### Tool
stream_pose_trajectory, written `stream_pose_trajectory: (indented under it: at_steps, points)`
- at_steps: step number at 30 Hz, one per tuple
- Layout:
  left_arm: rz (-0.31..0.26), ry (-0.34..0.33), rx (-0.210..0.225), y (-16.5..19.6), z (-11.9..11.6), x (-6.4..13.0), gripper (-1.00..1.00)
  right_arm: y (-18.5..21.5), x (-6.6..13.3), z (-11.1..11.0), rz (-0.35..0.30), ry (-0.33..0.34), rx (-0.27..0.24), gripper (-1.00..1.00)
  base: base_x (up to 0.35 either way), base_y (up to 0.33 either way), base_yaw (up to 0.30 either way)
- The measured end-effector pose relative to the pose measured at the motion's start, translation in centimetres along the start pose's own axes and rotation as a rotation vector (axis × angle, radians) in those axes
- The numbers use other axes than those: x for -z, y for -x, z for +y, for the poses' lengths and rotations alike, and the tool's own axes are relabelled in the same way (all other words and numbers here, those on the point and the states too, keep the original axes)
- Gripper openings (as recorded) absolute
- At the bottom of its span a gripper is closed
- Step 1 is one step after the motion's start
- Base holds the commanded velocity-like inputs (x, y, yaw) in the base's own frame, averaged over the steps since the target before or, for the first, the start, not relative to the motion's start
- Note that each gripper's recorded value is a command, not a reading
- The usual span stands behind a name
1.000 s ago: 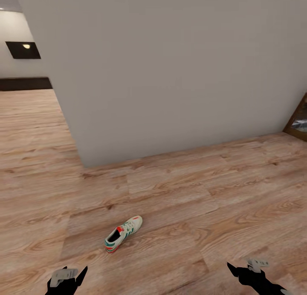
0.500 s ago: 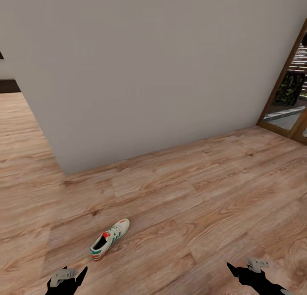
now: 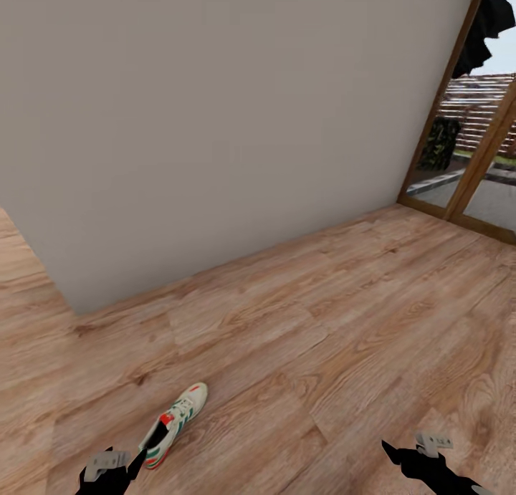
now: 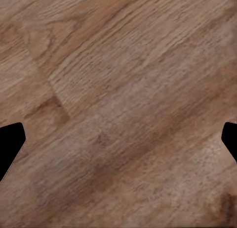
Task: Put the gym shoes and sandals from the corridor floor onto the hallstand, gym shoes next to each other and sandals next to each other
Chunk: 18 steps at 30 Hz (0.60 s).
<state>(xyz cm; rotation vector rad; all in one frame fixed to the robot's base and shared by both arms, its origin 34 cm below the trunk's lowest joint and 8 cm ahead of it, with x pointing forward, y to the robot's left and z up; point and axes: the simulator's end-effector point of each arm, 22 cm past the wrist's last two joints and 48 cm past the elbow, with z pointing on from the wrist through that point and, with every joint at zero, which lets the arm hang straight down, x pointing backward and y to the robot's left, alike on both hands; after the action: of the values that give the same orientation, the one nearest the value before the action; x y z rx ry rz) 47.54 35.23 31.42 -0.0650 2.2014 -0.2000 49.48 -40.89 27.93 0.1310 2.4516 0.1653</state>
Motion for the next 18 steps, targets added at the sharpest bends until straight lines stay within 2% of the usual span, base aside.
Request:
stream_pose_trajectory:
  at_steps: [5, 13, 18]
  points:
    - [0.000, 0.000, 0.000, -0.01, 0.00, 0.00, 1.00, 0.00, 0.00, -0.01, 0.000, 0.000, 0.000, 1.00, 0.112, 0.203, -0.267]
    - [0.001, 0.000, -0.001, -0.03, -0.01, -0.01, 1.00, 0.00, -0.01, -0.01, 0.000, 0.000, 0.000, 1.00, 0.016, 0.026, -0.246]
    - [0.001, 0.000, 0.000, -0.04, 0.00, 0.00, 1.00, 0.00, -0.02, 0.00, 0.000, 0.000, 0.000, 1.00, 0.003, 0.005, -0.104]
